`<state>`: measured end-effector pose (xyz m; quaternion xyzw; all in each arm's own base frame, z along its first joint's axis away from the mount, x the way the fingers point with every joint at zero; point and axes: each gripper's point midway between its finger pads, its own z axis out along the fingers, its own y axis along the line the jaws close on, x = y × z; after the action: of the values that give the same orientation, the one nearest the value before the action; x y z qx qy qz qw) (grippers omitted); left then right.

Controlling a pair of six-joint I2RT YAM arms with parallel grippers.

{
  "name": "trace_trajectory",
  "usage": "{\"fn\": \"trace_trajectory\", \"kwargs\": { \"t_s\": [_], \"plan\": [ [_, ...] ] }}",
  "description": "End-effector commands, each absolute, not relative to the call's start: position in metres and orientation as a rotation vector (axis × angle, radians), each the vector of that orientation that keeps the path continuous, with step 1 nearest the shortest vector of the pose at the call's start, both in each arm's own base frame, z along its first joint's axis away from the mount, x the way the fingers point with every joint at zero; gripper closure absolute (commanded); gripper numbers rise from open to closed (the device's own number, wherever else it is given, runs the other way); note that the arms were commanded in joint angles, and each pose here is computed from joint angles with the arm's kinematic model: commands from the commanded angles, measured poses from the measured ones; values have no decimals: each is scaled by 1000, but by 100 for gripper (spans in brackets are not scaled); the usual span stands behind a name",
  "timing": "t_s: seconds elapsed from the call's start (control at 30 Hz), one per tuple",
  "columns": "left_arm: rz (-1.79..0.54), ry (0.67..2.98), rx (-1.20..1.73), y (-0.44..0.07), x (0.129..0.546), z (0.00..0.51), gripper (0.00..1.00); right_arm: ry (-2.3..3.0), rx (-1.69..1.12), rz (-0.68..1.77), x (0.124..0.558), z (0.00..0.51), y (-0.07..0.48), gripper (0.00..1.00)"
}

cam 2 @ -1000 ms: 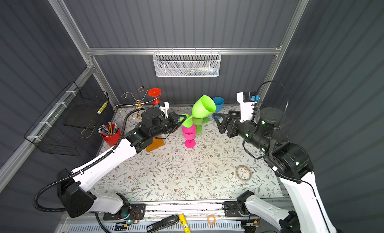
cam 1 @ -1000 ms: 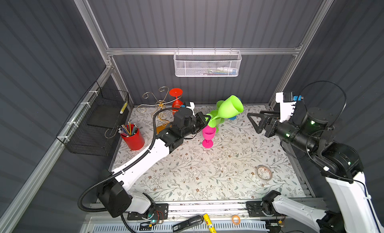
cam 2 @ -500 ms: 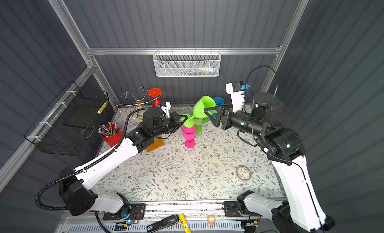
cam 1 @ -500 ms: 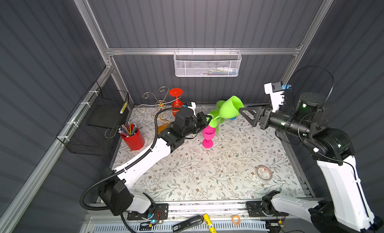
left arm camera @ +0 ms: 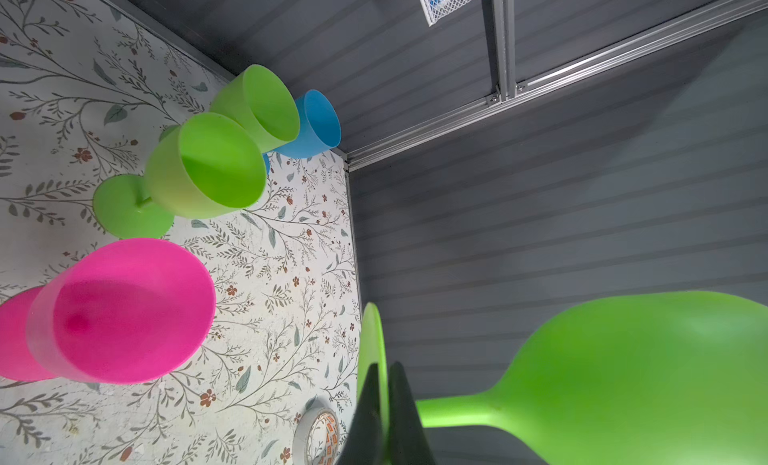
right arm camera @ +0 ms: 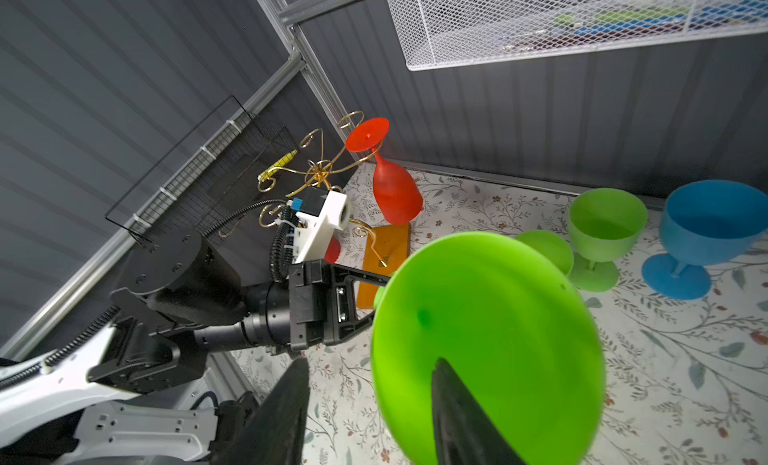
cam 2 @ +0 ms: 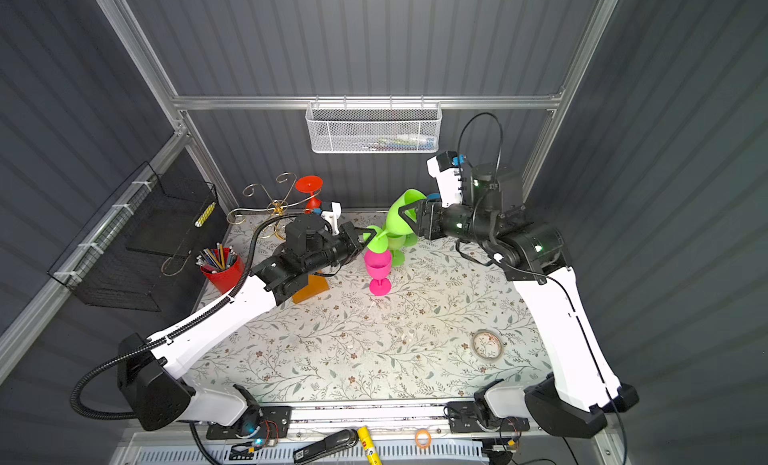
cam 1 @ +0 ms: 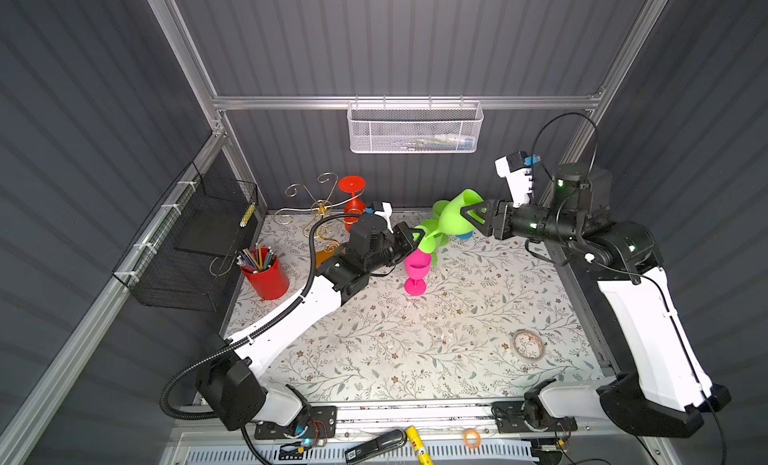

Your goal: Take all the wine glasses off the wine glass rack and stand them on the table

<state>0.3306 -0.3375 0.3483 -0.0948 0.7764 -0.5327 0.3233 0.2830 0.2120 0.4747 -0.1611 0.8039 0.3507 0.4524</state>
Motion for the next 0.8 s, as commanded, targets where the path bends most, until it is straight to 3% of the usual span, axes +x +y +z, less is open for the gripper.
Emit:
{"fn": "trace_trajectory", "kwargs": {
  "t_s": [0.0, 0.13, 0.37, 0.43, 0.53, 0.77],
  "plan": [
    [-1414, 2006, -217, -340, 332, 357, 100, 1982, -443, 842, 282, 477, 217, 56],
    [-1411, 2004, -219, -339, 332, 357, 100, 2001, -448, 797, 290, 472, 221, 64],
    [-1377, 2007, -203, -337, 333, 359, 100, 2009, -478, 778, 294, 468, 226, 99],
    [-1361, 2000, -199, -335, 333, 361, 98, 2011, -480, 763, 296, 467, 225, 100],
    [-1329, 1992, -199, -330, 334, 363, 80, 2006, -476, 736, 298, 469, 222, 100],
    [-1240, 1993, -170, -321, 334, 369, 23, 2014, -422, 592, 317, 468, 206, 100]
  ]
}}
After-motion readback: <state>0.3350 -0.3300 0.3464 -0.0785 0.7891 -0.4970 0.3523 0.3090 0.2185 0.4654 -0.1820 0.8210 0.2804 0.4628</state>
